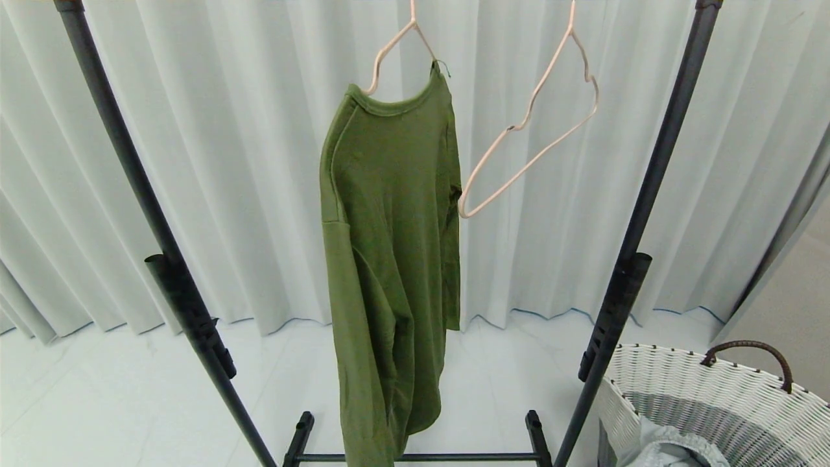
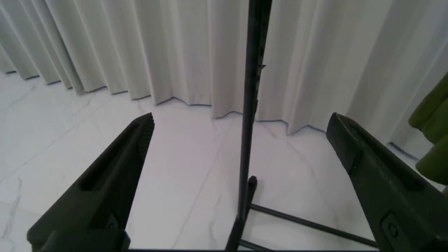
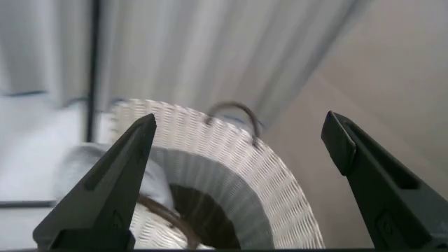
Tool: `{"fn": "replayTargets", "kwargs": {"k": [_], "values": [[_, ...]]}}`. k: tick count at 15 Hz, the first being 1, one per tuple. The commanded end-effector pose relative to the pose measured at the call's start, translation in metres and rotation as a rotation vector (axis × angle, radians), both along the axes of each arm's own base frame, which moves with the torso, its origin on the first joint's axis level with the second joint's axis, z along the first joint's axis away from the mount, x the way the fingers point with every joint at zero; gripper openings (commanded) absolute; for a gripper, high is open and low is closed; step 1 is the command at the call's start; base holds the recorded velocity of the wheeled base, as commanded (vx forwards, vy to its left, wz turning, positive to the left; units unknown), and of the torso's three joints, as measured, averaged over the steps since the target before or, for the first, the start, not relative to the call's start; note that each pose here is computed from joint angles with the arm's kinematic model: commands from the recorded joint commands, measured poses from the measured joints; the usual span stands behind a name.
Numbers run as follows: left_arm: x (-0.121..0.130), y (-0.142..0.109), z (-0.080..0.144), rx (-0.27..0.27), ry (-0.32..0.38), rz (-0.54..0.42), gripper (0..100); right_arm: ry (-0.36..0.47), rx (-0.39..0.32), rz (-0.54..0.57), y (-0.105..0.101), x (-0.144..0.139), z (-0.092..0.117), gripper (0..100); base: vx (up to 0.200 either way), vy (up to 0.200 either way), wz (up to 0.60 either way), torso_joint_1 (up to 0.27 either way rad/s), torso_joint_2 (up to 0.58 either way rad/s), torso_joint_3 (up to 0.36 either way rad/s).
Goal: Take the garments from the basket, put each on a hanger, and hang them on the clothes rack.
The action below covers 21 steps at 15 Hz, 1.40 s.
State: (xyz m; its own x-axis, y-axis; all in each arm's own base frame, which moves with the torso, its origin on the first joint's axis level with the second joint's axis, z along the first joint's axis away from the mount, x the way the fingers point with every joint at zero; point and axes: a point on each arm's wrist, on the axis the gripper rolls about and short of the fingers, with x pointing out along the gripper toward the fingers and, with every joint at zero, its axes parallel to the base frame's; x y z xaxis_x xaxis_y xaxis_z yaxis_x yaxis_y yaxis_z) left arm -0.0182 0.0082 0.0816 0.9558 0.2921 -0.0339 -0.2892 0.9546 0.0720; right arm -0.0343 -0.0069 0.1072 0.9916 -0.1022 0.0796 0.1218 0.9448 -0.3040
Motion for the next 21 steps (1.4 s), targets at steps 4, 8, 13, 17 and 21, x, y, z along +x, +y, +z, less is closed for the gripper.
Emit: {"fn": "replayTargets", "kwargs": {"k": [4,8,13,17,21], "values": [[0.0,0.0,0.0,0.041,0.013,-0.002,100,0.453,-0.102,0.066,0.005,0.043,0.053,100,0.0,0.0,0.0,0.0,0.0,0.0],[0.0,0.0,0.0,0.041,0.013,0.0,100,0.796,-0.232,0.122,0.009,0.09,0.025,100,0.0,0.0,0.0,0.0,0.0,0.0],[0.0,0.0,0.0,0.039,0.013,0.0,100,1.02,-0.308,0.229,0.017,0.128,-0.015,100,0.0,0.0,0.0,0.0,0.0,0.0],[0.0,0.0,0.0,0.038,0.012,0.0,100,1.064,-0.307,0.237,0.023,0.167,-0.033,100,0.0,0.0,0.0,0.0,0.0,0.0],[0.0,0.0,0.001,0.042,0.012,0.0,100,1.044,-0.298,0.228,0.028,0.2,-0.052,100,0.0,0.0,0.0,0.0,0.0,0.0]]}}
